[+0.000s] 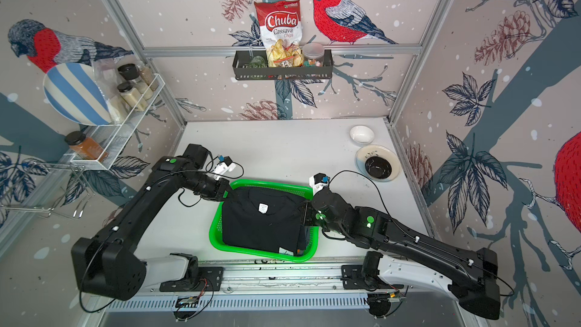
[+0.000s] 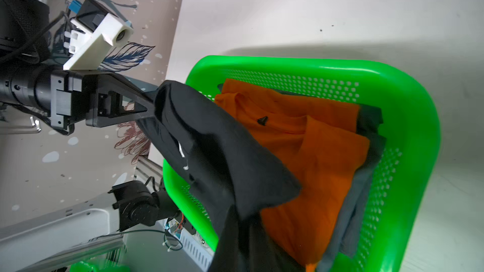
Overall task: Put the folded t-shirts into the basket
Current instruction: Place the T-shirt in the bin, then move the bin to the center of the board.
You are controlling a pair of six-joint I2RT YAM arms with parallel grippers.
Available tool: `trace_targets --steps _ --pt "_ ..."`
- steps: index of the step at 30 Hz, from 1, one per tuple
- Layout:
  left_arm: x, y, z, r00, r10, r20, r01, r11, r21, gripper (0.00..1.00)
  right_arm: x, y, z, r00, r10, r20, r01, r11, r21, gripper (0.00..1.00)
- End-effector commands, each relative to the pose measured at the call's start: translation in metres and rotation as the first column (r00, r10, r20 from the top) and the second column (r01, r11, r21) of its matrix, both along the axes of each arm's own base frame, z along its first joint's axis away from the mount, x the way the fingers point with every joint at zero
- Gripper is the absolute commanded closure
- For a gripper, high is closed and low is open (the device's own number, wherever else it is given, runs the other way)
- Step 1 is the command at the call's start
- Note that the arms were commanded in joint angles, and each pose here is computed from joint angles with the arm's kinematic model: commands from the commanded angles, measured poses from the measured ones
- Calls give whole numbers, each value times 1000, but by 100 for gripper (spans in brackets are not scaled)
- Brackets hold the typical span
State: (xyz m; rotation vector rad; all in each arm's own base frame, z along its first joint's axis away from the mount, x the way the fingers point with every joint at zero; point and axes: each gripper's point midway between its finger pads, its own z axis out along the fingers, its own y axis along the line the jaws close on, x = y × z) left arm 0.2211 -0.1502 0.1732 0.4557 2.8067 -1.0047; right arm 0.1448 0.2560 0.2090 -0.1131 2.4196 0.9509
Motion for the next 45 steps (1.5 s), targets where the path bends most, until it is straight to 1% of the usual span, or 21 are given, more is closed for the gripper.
trace_targets --steps 1,7,11,12,13,14,15,16,17,18,20,23,25,29,31,33,35,37,39,42,45 --pt "17 0 -17 1000 5 27 -6 999 47 100 8 -6 -11 999 -32 -15 32 999 -13 100" --pt "36 -3 -34 997 -33 77 26 996 88 100 29 -15 -34 997 -73 -20 72 996 -53 100" --pt "53 -3 -49 991 -46 127 31 992 122 100 49 -24 -53 993 -115 -13 112 987 -115 92" --pt "56 -3 -54 991 -48 129 31 991 128 100 54 -25 -57 992 -123 -12 121 985 -123 83" --pt "60 -4 -57 990 -55 131 39 991 128 95 60 -29 -62 990 -138 -14 135 981 -139 71" --pt "63 -5 -58 989 -65 133 48 990 130 77 64 -32 -66 988 -152 -19 147 976 -161 58" --pt "67 -5 -59 988 -73 136 54 989 139 53 68 -38 -70 985 -173 -26 165 969 -185 50" --pt "72 -3 -59 986 -82 144 60 986 157 43 70 -42 -70 982 -185 -28 176 963 -203 47" --pt "74 -1 -61 985 -92 143 66 982 177 41 72 -46 -69 980 -197 -23 187 957 -220 45" --pt "81 1 -54 981 -96 168 63 980 191 40 74 -49 -66 978 -208 -13 199 951 -236 44" --pt "88 4 -44 977 -96 190 57 978 202 38 76 -57 -56 976 -216 19 213 940 -268 44" --pt "84 3 -24 971 -129 200 91 977 192 22 76 -70 -44 970 -238 50 242 920 -308 44" --pt "81 7 -14 966 -155 209 110 971 211 18 73 -76 -42 965 -258 35 255 907 -334 44" --pt "83 31 -12 946 -193 261 95 934 345 18 60 -78 -57 953 -300 -39 259 877 -406 43" --pt "85 42 -13 941 -185 282 65 920 385 17 53 -68 -69 954 -288 -82 225 870 -438 42" --pt "89 56 -16 944 -140 298 8 914 405 17 46 -59 -83 952 -279 -124 185 851 -492 41" --pt "92 65 -19 946 -89 311 -46 916 399 15 43 -56 -100 952 -270 -143 153 827 -541 41" --pt "93 75 -25 946 -56 320 -85 908 410 15 42 -56 -114 948 -270 -167 134 816 -562 42" --pt "91 83 -32 945 -49 325 -104 893 437 15 44 -61 -120 943 -286 -168 143 807 -573 43" --pt "87 93 -42 940 -43 339 -129 874 469 13 48 -67 -122 940 -297 -166 155 809 -567 46" --pt "88 101 -43 926 -24 376 -171 862 477 10 53 -73 -126 936 -301 -180 153 812 -563 54"
